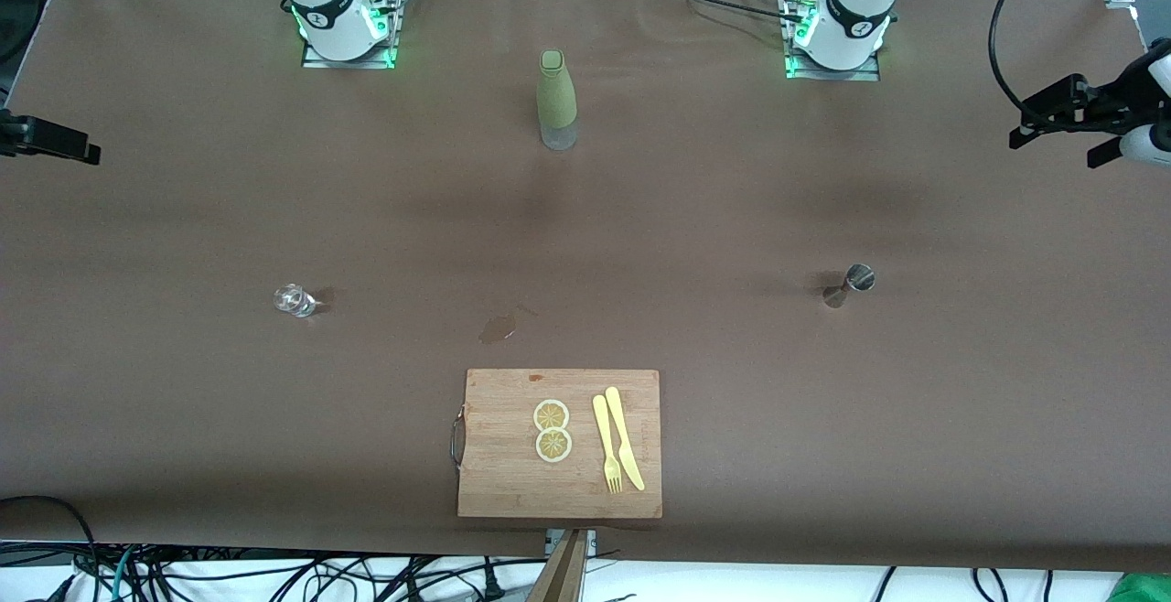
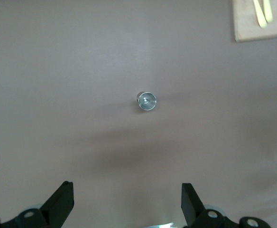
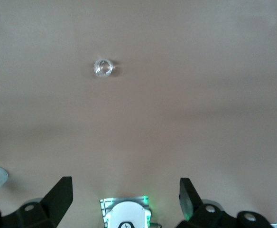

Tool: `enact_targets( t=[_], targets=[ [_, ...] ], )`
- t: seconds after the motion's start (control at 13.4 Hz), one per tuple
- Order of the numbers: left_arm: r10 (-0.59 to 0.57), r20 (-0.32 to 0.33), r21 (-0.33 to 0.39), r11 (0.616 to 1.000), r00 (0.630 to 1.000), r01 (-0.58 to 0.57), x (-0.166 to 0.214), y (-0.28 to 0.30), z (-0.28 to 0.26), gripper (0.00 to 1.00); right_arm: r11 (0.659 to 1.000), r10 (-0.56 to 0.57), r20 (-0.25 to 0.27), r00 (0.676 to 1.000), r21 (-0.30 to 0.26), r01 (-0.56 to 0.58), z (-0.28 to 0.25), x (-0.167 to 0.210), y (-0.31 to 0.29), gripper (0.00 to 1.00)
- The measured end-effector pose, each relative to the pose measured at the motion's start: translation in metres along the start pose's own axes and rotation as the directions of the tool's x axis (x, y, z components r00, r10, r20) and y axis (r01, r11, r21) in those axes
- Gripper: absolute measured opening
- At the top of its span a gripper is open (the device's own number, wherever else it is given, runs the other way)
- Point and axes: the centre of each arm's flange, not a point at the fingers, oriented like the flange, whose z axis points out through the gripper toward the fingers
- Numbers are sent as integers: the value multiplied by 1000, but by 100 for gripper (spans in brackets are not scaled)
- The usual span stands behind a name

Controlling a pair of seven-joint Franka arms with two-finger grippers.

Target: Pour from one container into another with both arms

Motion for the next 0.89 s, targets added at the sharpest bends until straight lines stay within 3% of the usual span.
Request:
enact_targets(
  t=[0.3, 0.52, 0.89],
  targets=[
    [-124, -32, 55, 991, 992, 126, 4, 11, -1, 100, 1000, -28, -54, 998, -3, 28, -24, -19, -13, 100],
    [-126, -66, 54, 990, 990, 130, 9, 11, -1, 100, 999, -34, -47, 998, -4, 34, -20, -18, -22, 100],
    [-127, -65, 55, 990, 990, 130, 11, 11, 3, 100, 1000, 10, -36, 999, -2, -10, -15, -16, -28, 100]
  ],
)
